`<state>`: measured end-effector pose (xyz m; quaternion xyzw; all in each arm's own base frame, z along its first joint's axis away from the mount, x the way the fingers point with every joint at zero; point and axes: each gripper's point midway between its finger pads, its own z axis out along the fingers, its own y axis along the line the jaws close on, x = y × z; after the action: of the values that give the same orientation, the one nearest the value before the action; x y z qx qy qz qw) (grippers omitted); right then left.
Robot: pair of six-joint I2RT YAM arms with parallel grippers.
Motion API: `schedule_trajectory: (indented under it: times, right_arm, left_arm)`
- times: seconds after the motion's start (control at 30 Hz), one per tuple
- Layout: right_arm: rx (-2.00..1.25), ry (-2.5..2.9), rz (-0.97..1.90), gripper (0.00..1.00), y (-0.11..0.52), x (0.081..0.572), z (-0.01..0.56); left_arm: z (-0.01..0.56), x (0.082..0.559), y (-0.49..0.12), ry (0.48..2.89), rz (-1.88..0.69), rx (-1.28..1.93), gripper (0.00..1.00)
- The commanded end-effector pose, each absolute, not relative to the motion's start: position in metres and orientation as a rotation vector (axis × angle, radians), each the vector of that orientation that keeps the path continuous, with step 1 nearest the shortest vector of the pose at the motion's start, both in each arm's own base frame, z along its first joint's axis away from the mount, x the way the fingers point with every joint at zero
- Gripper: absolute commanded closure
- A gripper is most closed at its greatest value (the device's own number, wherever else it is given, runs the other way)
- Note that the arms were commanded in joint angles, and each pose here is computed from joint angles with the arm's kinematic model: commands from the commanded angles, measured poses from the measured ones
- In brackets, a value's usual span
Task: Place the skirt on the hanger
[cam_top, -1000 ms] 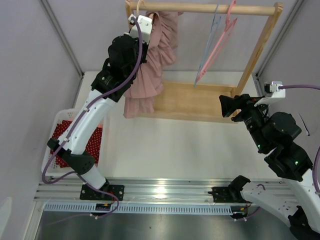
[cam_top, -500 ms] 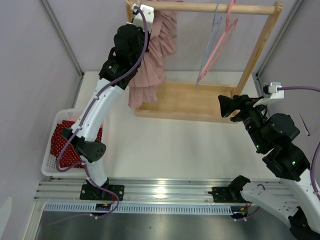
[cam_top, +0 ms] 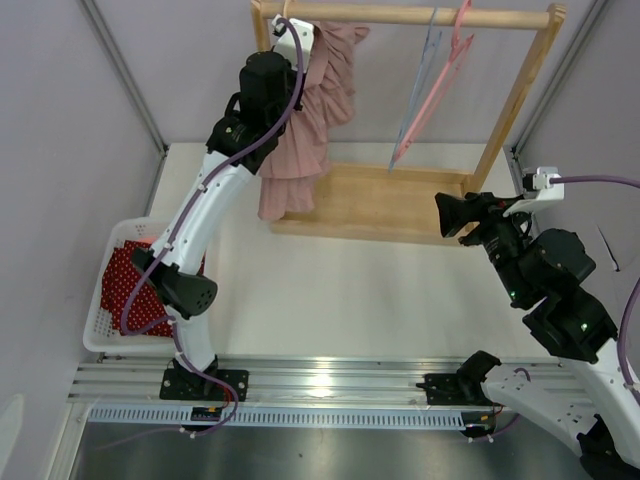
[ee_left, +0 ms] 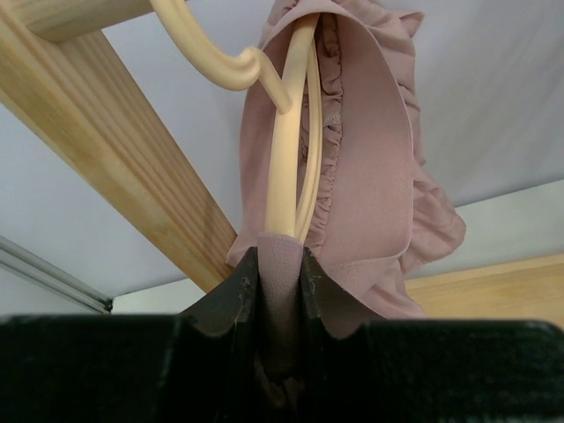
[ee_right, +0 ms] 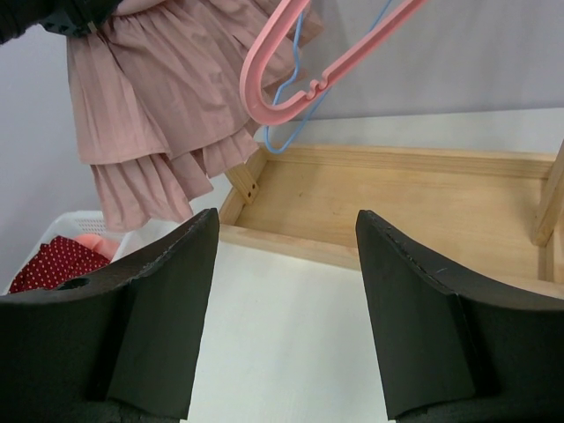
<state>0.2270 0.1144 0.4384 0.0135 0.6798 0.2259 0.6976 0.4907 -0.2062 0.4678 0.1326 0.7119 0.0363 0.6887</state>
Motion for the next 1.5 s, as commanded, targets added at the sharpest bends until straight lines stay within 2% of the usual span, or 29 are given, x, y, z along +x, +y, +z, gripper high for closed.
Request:
schedule_trajectory:
  times: [0.0, 0.1, 0.2, 0.3, 0.33, 0.43, 0.53, 0.87, 0.93, 0.97, 1.03, 1.2, 1.33, 1.47]
  right_arm:
    - [0.039, 1.486, 0.517, 0.31, 0.114, 0.227, 0.444]
    - [0.038, 1.492, 0.516, 0.31, 0.115, 0.228, 0.441]
    - [0.04, 1.495, 0.517, 0.31, 0.116, 0.229, 0.44]
    - [0.044, 1.501, 0.516, 0.31, 0.116, 0.23, 0.438]
    - [0.044, 1.505, 0.512, 0.31, 0.116, 0.23, 0.437]
    - [0.045, 1.509, 0.508, 0.3, 0.116, 0.231, 0.435]
    - [0.047, 1.513, 0.498, 0.3, 0.116, 0.233, 0.434]
    - [0.034, 1.561, 0.491, 0.29, 0.126, 0.242, 0.423]
    - [0.022, 1.602, 0.488, 0.29, 0.131, 0.246, 0.413]
    - [0.016, 1.613, 0.487, 0.29, 0.134, 0.247, 0.41]
    - [0.005, 1.651, 0.483, 0.29, 0.138, 0.249, 0.4]
    - [-0.014, 1.736, 0.466, 0.29, 0.145, 0.253, 0.369]
    - [-0.027, 1.807, 0.473, 0.29, 0.153, 0.254, 0.339]
    - [-0.064, 1.868, 0.532, 0.3, 0.169, 0.253, 0.309]
  left_arm:
    - [0.505, 0.481, -0.201, 1.509, 0.009, 0.234, 1.0]
    - [0.502, 0.475, -0.2, 1.519, -0.007, 0.235, 1.0]
    - [0.505, 0.467, -0.198, 1.52, -0.026, 0.236, 0.89]
    - [0.514, 0.455, -0.195, 1.508, -0.057, 0.235, 0.69]
    - [0.514, 0.452, -0.197, 1.51, -0.071, 0.24, 0.59]
    - [0.521, 0.438, -0.196, 1.5, -0.113, 0.25, 0.41]
    - [0.531, 0.422, -0.193, 1.482, -0.153, 0.253, 0.34]
    - [0.553, 0.364, -0.174, 1.449, -0.262, 0.248, 0.21]
    - [0.534, 0.36, -0.167, 1.499, -0.248, 0.224, 0.19]
    - [0.546, 0.342, -0.155, 1.468, -0.272, 0.179, 0.18]
    - [0.51, 0.338, -0.147, 1.537, -0.255, 0.145, 0.17]
    - [0.468, 0.285, -0.096, 1.575, -0.244, -0.054, 0.16]
    - [0.394, 0.255, -0.055, 1.706, -0.173, -0.295, 0.16]
    - [0.317, 0.234, -0.014, 1.888, 0.07, -0.492, 0.17]
